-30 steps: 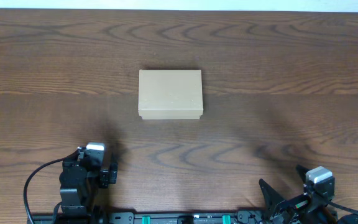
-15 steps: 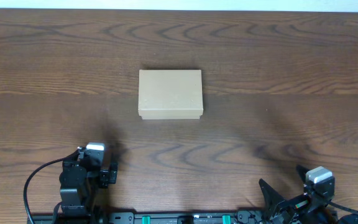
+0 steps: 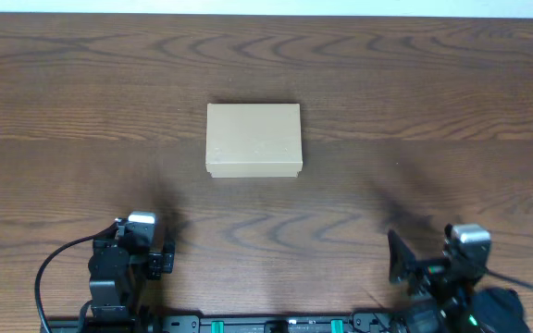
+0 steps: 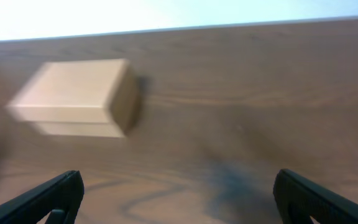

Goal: Pack container

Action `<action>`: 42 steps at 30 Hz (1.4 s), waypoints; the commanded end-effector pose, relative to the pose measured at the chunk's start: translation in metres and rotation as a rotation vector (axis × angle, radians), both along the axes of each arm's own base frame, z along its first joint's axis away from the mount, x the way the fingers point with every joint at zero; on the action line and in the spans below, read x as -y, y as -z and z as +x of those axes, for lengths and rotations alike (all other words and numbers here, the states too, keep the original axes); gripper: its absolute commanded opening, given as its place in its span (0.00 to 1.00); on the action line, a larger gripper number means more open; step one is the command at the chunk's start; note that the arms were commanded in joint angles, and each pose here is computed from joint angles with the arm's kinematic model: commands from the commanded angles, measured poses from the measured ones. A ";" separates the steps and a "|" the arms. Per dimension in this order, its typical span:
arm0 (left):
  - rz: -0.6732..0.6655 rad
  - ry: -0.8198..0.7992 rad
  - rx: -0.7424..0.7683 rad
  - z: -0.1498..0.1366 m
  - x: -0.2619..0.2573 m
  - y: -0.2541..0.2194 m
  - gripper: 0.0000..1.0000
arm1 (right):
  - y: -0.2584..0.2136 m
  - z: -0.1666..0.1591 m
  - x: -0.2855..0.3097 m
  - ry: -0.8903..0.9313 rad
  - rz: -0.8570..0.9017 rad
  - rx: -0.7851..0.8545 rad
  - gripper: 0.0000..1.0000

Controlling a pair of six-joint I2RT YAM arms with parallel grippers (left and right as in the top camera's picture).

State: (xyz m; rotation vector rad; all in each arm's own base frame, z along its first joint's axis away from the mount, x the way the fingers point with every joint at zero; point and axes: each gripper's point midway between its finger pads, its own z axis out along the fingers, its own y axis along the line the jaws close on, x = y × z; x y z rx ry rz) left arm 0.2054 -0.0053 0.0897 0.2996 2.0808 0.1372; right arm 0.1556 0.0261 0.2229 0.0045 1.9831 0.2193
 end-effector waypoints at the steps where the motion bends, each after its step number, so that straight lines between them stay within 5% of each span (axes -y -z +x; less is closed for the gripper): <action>1: 0.016 -0.011 0.003 0.000 -0.003 0.002 0.96 | 0.031 0.017 0.019 0.134 -0.031 -0.029 0.99; 13: 0.016 -0.011 0.003 0.000 -0.003 0.002 0.95 | 0.114 0.030 0.030 0.215 -0.021 -0.142 0.99; 22: 0.016 -0.011 0.003 0.000 -0.003 0.002 0.95 | 0.152 0.026 0.003 0.033 -0.035 -0.235 0.99; 42: 0.016 -0.011 0.003 0.000 -0.003 0.002 0.95 | 0.154 0.025 -0.003 -0.026 -0.065 -0.231 0.99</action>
